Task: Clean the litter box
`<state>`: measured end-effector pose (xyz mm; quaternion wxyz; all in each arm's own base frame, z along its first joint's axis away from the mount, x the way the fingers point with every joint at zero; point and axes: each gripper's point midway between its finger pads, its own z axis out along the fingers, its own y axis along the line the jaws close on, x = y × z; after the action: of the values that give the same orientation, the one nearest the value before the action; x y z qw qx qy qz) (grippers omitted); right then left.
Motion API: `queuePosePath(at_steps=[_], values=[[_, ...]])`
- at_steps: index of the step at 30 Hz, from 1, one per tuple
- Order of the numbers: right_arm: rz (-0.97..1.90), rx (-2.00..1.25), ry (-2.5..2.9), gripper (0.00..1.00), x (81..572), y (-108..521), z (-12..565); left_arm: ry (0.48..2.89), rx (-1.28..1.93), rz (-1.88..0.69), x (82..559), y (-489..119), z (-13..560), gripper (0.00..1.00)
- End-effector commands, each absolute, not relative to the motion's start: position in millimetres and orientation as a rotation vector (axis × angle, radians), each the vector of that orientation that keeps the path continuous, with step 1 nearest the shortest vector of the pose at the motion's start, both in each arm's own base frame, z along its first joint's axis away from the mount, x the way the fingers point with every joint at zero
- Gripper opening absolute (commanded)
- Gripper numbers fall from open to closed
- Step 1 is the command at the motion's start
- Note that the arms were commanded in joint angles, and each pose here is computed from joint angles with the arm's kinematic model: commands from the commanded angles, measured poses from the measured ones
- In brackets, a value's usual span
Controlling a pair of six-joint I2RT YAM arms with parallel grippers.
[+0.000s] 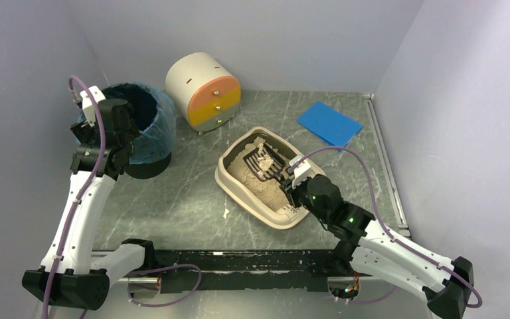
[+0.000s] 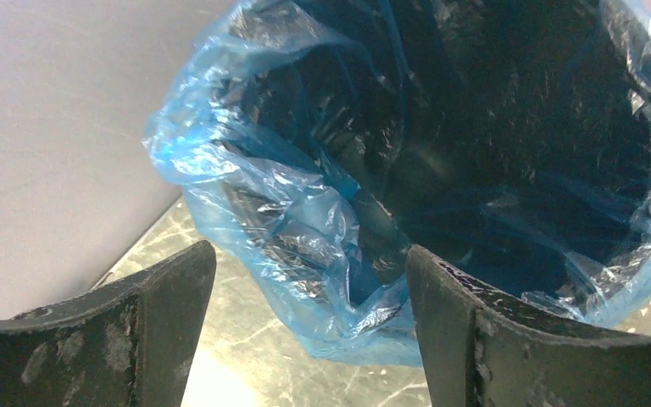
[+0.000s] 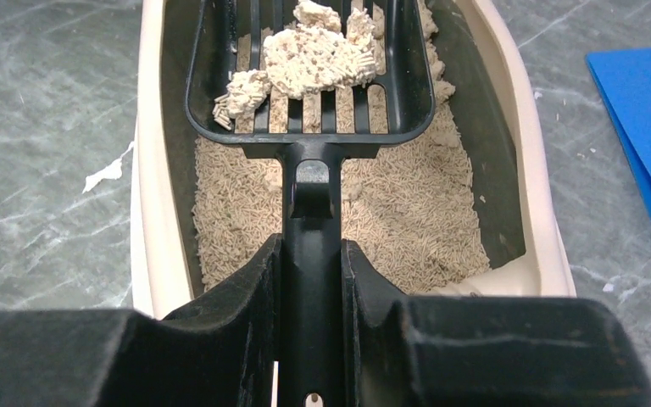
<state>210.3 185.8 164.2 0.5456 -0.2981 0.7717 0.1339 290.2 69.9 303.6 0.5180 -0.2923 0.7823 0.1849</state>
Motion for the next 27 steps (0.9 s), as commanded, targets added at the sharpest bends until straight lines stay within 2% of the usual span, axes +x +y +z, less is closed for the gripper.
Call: queuePosePath(at_steps=[1,8,18,21,27], values=[[0.358,-0.663,1.766,0.0,214.2,192.4,186.9,1.927,-0.727,0.334,295.0,60.2,285.0,0.88],[0.399,-0.668,1.781,0.0,213.5,201.2,159.9,1.933,-0.744,0.351,291.8,62.8,276.3,0.92],[0.437,-0.673,1.761,0.0,208.0,203.2,171.5,1.89,-0.755,0.29,298.9,58.1,275.5,0.93],[0.417,-0.672,1.792,0.0,206.3,197.7,185.2,1.846,-0.75,0.207,301.5,50.6,288.9,0.95],[0.392,-0.673,1.769,0.0,208.4,194.1,187.2,1.764,-0.807,0.117,292.8,47.3,331.7,0.91]])
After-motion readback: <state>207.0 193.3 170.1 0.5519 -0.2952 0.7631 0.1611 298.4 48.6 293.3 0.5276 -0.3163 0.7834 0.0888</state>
